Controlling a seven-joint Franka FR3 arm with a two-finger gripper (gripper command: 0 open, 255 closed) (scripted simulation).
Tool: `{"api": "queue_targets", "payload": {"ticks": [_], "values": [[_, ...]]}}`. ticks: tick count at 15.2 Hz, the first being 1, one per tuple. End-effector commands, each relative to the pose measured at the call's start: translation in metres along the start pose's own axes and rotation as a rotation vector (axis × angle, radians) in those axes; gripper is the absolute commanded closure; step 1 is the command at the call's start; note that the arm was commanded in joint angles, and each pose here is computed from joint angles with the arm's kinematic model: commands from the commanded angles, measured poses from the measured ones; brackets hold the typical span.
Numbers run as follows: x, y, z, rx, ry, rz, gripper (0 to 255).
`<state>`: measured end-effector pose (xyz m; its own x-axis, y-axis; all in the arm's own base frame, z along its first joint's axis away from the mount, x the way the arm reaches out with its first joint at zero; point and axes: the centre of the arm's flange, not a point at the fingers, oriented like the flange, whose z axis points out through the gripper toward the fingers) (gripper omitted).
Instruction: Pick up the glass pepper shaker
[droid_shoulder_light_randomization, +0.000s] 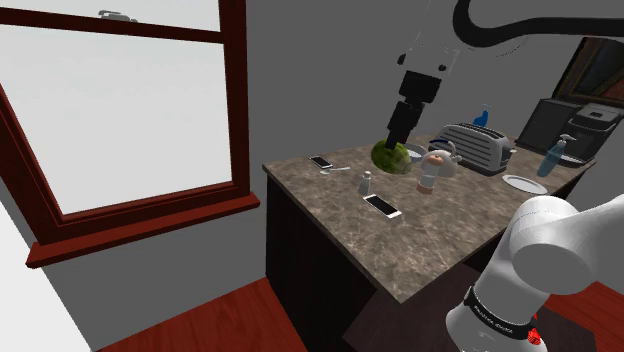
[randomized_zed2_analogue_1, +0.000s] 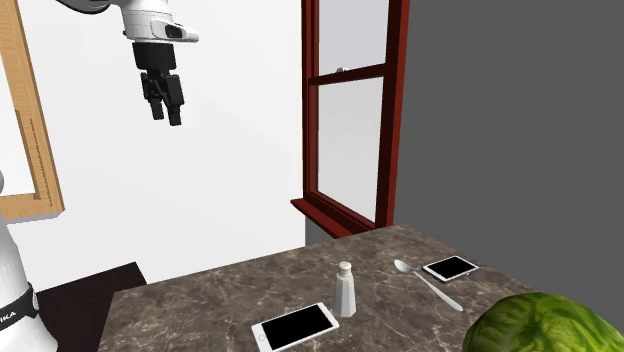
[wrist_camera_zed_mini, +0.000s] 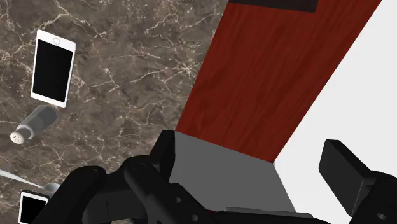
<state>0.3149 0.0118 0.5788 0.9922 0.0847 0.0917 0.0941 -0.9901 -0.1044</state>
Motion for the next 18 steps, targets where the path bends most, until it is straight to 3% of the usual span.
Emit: {"api": "queue_targets", "payload": {"ticks": [1,18], "values": [[0.000,0.000,0.000,0.000,0.000,0.000,0],[0.064,0.166,0.121,-0.084,-0.033,-0.117,0]]}}
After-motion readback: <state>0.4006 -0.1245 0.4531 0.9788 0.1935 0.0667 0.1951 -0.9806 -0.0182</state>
